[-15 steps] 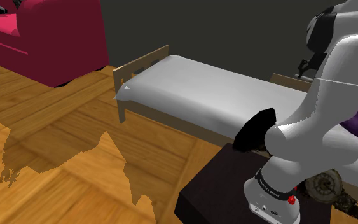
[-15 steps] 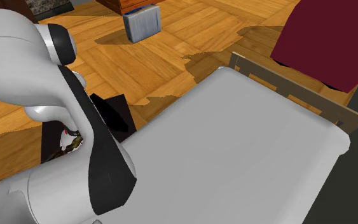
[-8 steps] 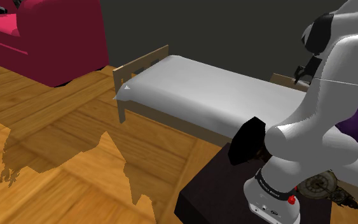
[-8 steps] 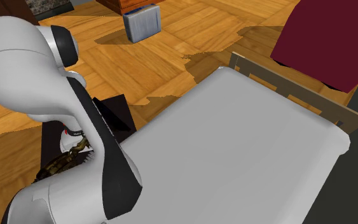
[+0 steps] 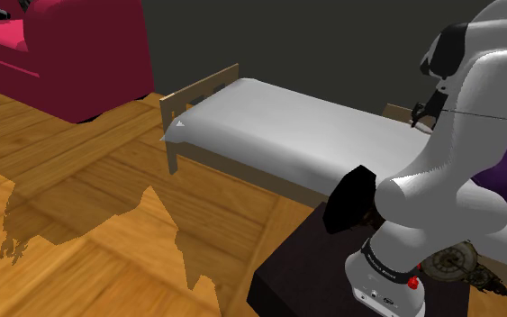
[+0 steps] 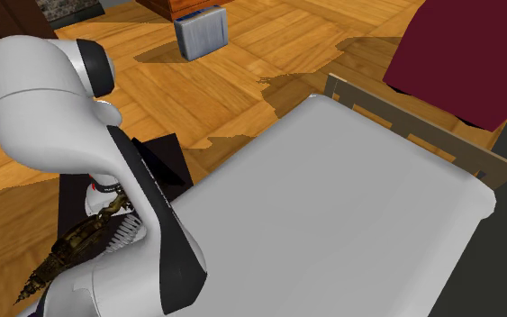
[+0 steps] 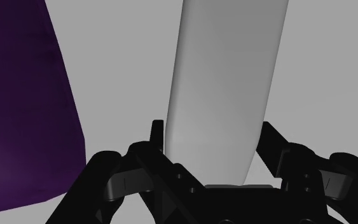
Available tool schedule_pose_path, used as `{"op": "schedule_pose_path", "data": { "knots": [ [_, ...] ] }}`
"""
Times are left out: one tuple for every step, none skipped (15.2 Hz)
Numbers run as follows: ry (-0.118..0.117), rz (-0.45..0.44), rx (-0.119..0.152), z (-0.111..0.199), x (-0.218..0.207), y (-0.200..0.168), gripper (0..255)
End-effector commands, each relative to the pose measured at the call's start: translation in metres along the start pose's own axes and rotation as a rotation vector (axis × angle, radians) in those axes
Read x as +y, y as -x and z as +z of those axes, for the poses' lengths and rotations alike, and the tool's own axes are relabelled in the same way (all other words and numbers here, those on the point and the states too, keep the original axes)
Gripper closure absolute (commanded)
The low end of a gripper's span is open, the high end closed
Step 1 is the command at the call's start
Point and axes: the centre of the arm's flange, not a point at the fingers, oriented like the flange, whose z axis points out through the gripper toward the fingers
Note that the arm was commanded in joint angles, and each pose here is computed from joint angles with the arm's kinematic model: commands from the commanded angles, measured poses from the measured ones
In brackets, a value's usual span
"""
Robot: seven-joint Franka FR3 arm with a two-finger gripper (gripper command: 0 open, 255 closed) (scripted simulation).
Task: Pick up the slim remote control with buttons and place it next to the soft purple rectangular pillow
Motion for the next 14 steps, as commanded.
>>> {"op": "schedule_pose_path", "data": {
  "knots": [
    [0.000,0.000,0.001,0.010,0.001,0.000,255],
    [0.000,0.000,0.001,0.016,0.001,0.000,255],
    [0.000,0.000,0.001,0.021,0.001,0.000,255],
    [0.000,0.000,0.001,0.026,0.001,0.000,255],
    [0.000,0.000,0.001,0.031,0.001,0.000,255],
    [0.000,0.000,0.001,0.037,0.001,0.000,255],
    [0.000,0.000,0.001,0.042,0.001,0.000,255],
    [0.000,0.000,0.001,0.047,0.001,0.000,255],
    [0.000,0.000,0.001,0.053,0.001,0.000,255],
    [0.000,0.000,0.001,0.058,0.001,0.000,255],
    [0.000,0.000,0.001,0.063,0.001,0.000,255],
    [0.000,0.000,0.001,0.068,0.001,0.000,255],
    [0.000,0.000,0.001,0.074,0.001,0.000,255],
    [0.000,0.000,0.001,0.074,0.001,0.000,255]
  ]
}}
